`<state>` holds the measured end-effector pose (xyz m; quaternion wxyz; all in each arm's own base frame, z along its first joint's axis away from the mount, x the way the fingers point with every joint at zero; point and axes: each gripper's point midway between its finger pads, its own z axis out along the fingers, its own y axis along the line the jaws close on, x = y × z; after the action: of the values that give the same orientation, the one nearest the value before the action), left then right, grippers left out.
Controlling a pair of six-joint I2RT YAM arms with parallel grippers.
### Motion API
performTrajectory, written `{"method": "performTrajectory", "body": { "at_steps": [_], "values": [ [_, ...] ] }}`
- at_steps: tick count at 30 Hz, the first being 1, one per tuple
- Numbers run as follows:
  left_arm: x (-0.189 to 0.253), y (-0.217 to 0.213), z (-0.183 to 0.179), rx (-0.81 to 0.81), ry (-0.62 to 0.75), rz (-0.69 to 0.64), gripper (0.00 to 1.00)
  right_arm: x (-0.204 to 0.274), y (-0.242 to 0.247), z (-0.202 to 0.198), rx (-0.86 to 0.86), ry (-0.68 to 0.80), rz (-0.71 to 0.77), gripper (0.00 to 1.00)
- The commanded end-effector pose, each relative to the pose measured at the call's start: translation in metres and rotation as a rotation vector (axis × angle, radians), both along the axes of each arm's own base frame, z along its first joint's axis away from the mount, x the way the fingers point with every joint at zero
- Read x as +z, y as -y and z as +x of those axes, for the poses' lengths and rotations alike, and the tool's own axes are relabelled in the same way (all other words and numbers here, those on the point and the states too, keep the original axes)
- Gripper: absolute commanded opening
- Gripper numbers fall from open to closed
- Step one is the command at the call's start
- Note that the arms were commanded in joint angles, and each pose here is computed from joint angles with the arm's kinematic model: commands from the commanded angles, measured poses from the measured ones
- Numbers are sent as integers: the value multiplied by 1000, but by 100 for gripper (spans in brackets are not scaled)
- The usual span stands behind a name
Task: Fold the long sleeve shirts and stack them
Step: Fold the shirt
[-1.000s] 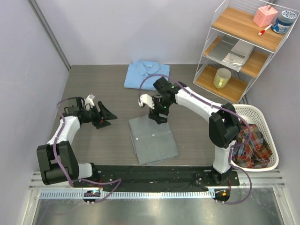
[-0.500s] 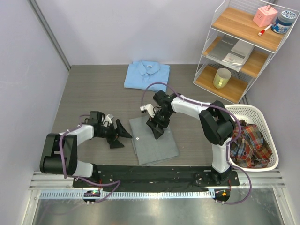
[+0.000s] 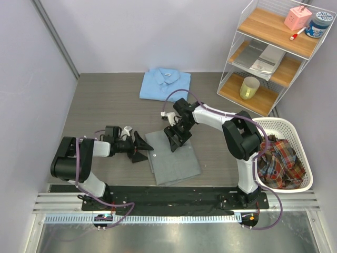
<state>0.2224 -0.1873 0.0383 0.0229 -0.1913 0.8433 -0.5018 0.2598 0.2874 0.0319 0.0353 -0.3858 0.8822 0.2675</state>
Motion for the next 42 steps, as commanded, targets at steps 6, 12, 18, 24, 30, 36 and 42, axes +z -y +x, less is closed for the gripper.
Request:
{"method": "performTrajectory", "body": {
  "at_steps": [6,12,18,24,30,36,42],
  "values": [
    [-55,-19,0,74,12,229,64,-53,30,12,-111,17,-193,67],
    [-54,-12,18,54,67,222,52,-61,51,-9,-186,-33,-270,63],
    [-39,-3,72,-28,161,239,24,-34,44,-15,-163,-37,-161,68],
    [-24,4,85,-77,194,170,48,20,31,5,-9,143,1,72],
    [-33,8,60,-148,138,109,59,20,17,11,44,157,62,72],
    [-49,9,38,-197,75,116,59,-9,22,14,46,135,-1,71],
    [-49,20,38,-242,88,92,52,-25,23,16,41,111,-30,70]
  ]
}}
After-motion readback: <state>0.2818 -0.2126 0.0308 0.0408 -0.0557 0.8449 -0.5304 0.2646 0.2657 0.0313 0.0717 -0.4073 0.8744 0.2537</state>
